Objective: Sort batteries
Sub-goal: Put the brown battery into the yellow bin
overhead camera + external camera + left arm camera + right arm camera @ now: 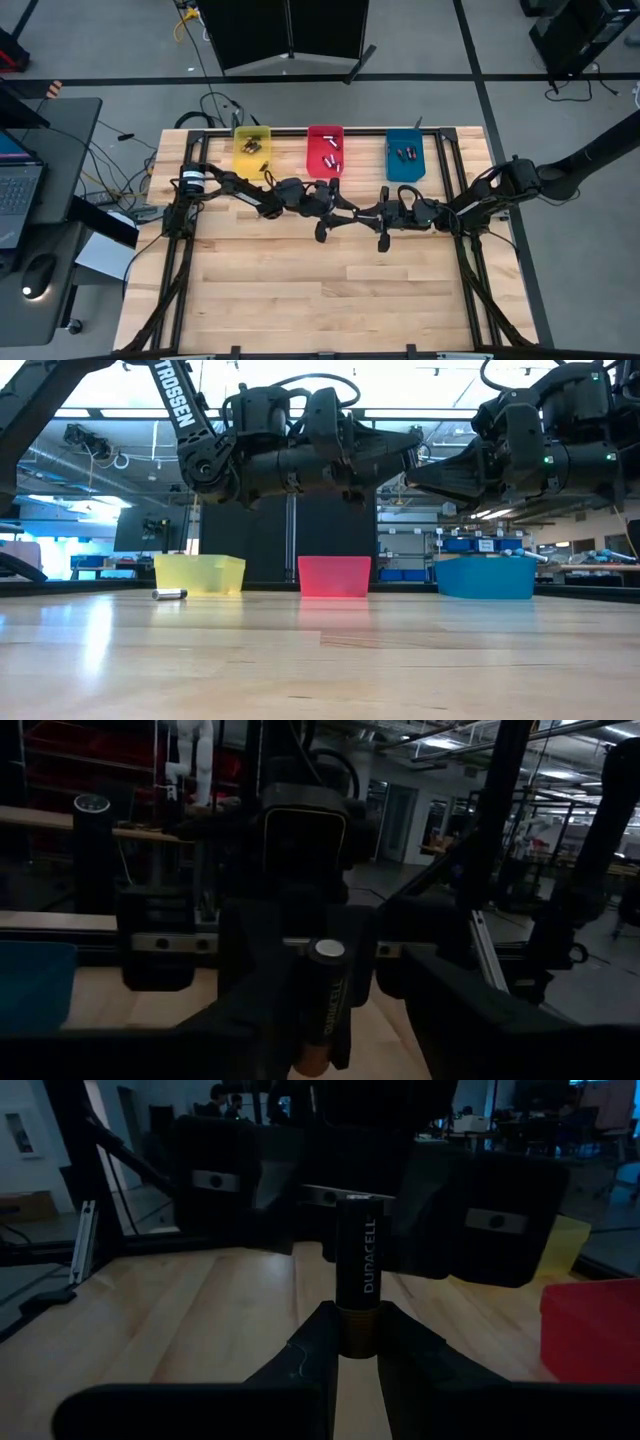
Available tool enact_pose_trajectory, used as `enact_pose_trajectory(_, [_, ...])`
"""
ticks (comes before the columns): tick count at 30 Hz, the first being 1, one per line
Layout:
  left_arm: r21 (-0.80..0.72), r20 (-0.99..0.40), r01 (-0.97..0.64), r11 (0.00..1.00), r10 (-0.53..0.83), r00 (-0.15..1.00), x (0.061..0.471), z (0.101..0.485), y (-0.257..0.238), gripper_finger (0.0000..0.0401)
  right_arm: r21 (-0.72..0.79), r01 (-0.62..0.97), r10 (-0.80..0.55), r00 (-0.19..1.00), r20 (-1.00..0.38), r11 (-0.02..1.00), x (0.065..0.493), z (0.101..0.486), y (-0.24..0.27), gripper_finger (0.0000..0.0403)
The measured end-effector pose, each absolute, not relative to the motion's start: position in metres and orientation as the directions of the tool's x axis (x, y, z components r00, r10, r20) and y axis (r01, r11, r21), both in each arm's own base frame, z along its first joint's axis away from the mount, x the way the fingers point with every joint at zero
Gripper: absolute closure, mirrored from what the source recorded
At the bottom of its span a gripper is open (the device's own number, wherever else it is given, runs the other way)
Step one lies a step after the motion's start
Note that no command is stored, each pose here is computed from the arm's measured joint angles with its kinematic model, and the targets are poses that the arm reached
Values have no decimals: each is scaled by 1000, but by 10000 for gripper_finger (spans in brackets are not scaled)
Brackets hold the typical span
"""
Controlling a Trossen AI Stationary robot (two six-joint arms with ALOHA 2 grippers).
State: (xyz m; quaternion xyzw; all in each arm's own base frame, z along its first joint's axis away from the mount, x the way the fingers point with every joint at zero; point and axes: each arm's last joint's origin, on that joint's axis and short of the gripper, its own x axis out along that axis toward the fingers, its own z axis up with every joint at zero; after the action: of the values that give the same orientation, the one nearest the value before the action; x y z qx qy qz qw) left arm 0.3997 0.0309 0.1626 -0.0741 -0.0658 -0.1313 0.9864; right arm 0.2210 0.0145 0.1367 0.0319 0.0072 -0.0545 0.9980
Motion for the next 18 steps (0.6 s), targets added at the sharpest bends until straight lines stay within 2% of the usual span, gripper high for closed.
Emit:
enact_pose_trajectory(5, [-129,150,268,955,-248,957,400,163,31,252,63,107,-106,994,-17,992,221,137,15,343])
enact_pose_trajectory(15, [-120,151,270,955,-251,956,400,163,32,342,72,100,-99,995,-16,992,221,137,15,340])
enact_pose_trajectory(18, [-113,151,269,956,-251,956,400,163,32,348,79,101,-100,995,-16,992,221,137,15,328])
